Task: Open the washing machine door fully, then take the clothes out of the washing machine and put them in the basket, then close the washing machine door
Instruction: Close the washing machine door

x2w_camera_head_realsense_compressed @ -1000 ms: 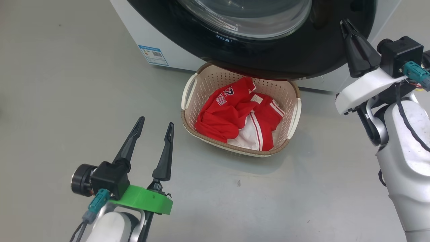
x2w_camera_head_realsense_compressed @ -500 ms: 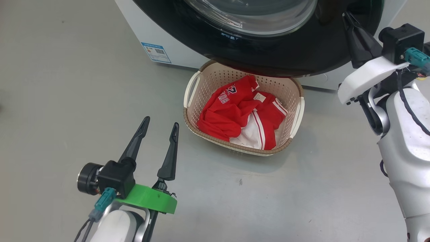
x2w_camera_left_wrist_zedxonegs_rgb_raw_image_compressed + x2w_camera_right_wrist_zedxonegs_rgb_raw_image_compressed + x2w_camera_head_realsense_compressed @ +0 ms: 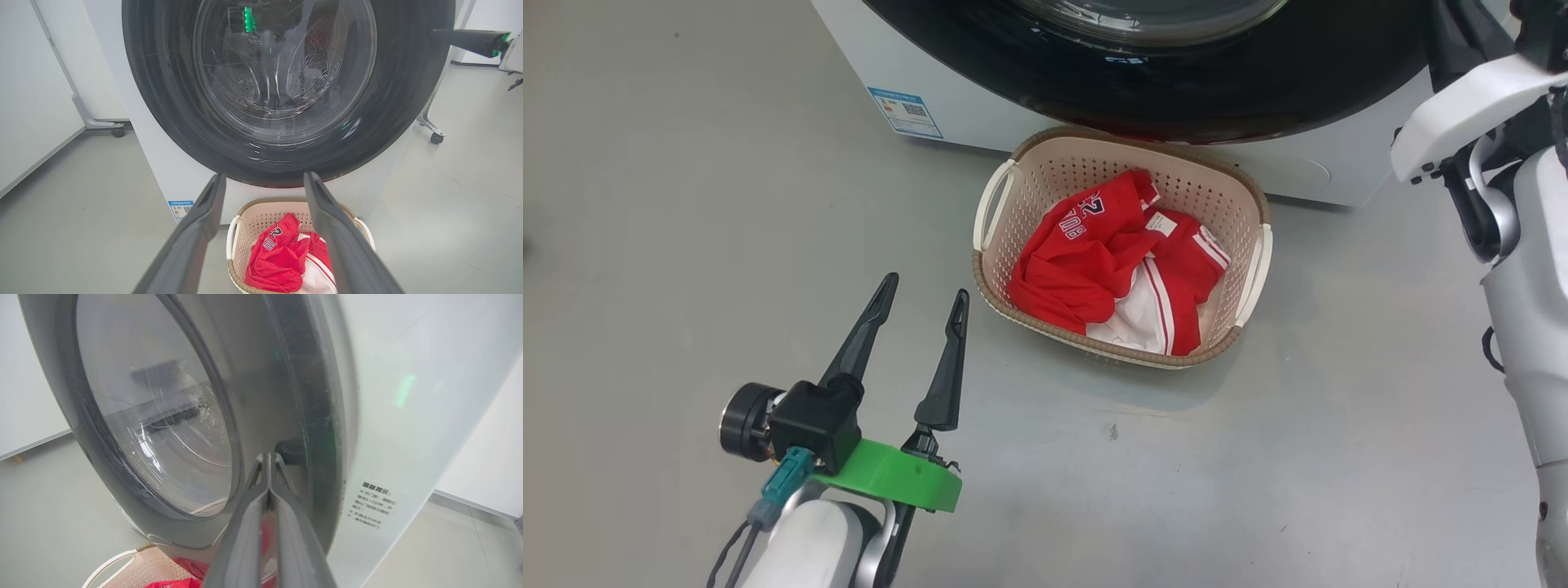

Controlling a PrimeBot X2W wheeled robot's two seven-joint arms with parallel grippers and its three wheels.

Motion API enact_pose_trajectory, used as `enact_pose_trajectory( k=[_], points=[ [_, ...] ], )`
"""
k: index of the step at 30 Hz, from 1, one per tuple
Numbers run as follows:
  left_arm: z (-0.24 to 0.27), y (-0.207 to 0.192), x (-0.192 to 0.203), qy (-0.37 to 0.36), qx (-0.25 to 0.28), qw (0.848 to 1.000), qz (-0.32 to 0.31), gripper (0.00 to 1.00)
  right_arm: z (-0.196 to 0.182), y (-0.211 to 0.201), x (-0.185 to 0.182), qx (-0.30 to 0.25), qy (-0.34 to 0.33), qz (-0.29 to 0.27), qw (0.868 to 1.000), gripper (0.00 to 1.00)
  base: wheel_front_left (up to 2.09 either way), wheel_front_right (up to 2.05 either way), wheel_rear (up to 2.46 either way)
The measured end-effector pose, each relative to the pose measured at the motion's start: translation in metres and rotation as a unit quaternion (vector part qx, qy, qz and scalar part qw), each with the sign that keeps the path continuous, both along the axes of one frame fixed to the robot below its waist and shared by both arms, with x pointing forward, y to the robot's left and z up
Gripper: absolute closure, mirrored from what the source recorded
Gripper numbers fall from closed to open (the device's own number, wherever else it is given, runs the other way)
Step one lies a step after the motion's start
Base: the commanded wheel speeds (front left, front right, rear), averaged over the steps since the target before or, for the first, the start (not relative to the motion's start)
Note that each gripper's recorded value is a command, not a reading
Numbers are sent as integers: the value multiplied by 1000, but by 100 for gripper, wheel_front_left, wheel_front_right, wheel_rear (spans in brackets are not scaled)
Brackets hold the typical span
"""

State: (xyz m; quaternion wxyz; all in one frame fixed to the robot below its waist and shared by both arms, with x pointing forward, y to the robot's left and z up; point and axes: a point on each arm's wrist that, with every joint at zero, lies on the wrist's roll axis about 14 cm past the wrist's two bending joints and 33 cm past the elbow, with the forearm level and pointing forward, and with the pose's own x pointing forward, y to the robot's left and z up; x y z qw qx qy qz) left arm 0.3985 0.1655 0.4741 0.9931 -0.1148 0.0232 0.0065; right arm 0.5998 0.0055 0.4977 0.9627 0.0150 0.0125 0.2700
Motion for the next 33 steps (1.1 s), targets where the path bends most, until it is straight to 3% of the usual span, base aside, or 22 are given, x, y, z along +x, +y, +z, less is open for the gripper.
enact_pose_trajectory(
  k=[16, 33],
  points=[
    [-7, 3, 2, 9, 5, 1000, 4, 0, 20, -4, 38, 19, -28, -25, 999, 100, 0, 0, 0],
    [-4, 3, 3, 3, -3, 1000, 5, 0, 10, 6, 22, 21, -27, -7, 999, 100, 0, 0, 0]
  ],
)
